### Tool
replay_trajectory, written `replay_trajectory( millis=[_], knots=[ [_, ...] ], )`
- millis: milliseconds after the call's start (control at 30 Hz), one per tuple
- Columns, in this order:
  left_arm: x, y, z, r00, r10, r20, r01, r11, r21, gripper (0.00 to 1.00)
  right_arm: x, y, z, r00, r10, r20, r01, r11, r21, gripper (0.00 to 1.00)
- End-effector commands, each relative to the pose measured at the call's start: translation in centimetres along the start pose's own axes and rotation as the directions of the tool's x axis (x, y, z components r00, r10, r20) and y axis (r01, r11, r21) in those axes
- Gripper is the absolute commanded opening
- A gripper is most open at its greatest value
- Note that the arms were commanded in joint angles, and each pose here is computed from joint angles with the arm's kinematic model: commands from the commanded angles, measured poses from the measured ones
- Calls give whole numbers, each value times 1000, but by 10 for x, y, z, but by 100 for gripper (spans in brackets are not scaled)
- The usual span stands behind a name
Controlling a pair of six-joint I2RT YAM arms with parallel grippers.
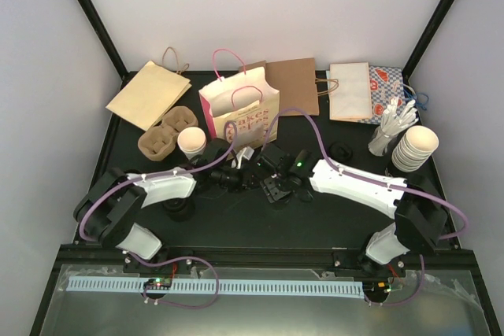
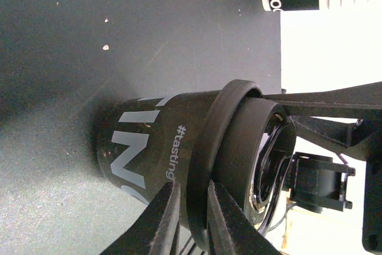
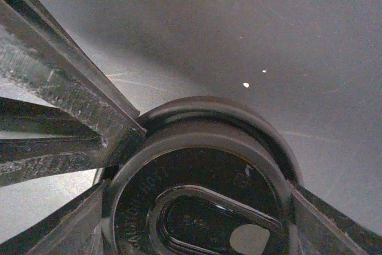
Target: Pack the takeout coffee
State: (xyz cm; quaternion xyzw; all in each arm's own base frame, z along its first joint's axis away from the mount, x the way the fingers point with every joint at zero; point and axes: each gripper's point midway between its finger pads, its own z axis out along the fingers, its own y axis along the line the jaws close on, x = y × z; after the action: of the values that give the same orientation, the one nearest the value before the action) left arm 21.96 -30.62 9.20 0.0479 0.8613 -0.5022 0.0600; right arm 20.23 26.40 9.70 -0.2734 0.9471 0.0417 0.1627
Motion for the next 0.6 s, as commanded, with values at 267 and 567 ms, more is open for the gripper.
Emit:
replay_trajectory(
  millis=[267, 567],
  knots=[
    [-8, -15, -26, 985, 128, 115, -121, 991, -61, 35, 64, 45, 8, 964, -205, -172, 165, 962, -219, 72],
    [3, -28, -40, 977, 172, 129, -173, 985, 2, 53, 65, 45, 15, 953, -249, -174, 222, 961, -162, 72]
  ],
)
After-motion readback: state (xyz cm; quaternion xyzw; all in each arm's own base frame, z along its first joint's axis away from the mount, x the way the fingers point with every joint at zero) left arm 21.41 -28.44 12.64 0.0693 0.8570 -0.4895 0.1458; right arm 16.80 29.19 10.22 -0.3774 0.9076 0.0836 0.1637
